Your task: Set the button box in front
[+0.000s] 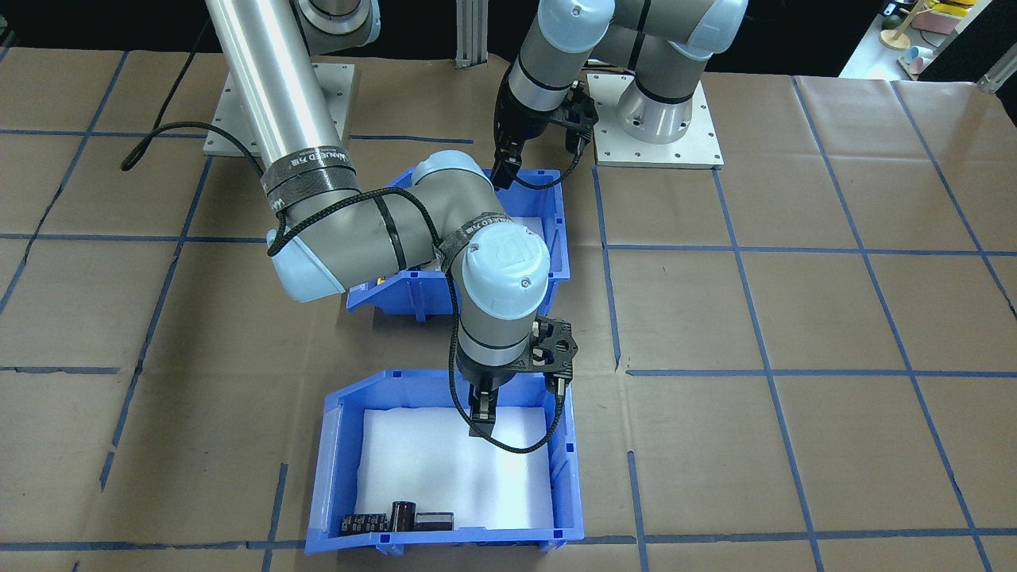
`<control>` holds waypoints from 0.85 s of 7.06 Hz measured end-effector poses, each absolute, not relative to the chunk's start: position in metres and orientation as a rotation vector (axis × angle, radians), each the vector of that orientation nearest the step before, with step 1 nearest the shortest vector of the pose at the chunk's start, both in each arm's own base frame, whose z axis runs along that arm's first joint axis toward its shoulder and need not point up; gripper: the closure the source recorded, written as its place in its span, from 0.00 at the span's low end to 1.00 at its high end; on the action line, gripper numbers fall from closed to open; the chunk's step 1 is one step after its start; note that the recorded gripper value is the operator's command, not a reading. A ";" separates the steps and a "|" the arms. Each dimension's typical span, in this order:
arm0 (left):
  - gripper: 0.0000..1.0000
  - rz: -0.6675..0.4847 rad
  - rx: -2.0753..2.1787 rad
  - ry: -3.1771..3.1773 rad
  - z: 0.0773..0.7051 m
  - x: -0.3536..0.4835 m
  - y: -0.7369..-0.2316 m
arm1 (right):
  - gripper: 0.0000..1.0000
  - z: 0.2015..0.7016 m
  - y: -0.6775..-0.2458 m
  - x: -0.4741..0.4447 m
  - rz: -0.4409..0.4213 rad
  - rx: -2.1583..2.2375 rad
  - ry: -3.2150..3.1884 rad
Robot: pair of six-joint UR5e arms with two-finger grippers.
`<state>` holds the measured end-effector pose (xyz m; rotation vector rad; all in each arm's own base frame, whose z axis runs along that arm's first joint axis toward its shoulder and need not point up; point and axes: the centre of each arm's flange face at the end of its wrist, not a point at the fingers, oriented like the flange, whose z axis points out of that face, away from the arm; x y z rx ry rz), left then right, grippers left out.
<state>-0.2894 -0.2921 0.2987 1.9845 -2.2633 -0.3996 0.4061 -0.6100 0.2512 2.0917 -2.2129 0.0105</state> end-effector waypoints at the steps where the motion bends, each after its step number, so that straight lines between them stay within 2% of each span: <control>1: 0.07 -0.396 1.979 -2.266 0.293 -0.292 -0.294 | 0.86 0.254 -0.610 0.406 0.018 2.092 -2.209; 2: 0.10 -0.395 1.976 -2.273 0.286 -0.297 -0.294 | 0.93 0.258 -0.611 0.406 0.028 2.090 -2.207; 5: 0.24 -0.383 2.012 -2.243 0.259 -0.309 -0.288 | 0.95 0.300 -0.610 0.401 0.090 2.071 -2.200; 6: 0.37 -0.377 2.019 -2.247 0.254 -0.310 -0.287 | 0.95 0.319 -0.607 0.392 0.095 2.064 -2.201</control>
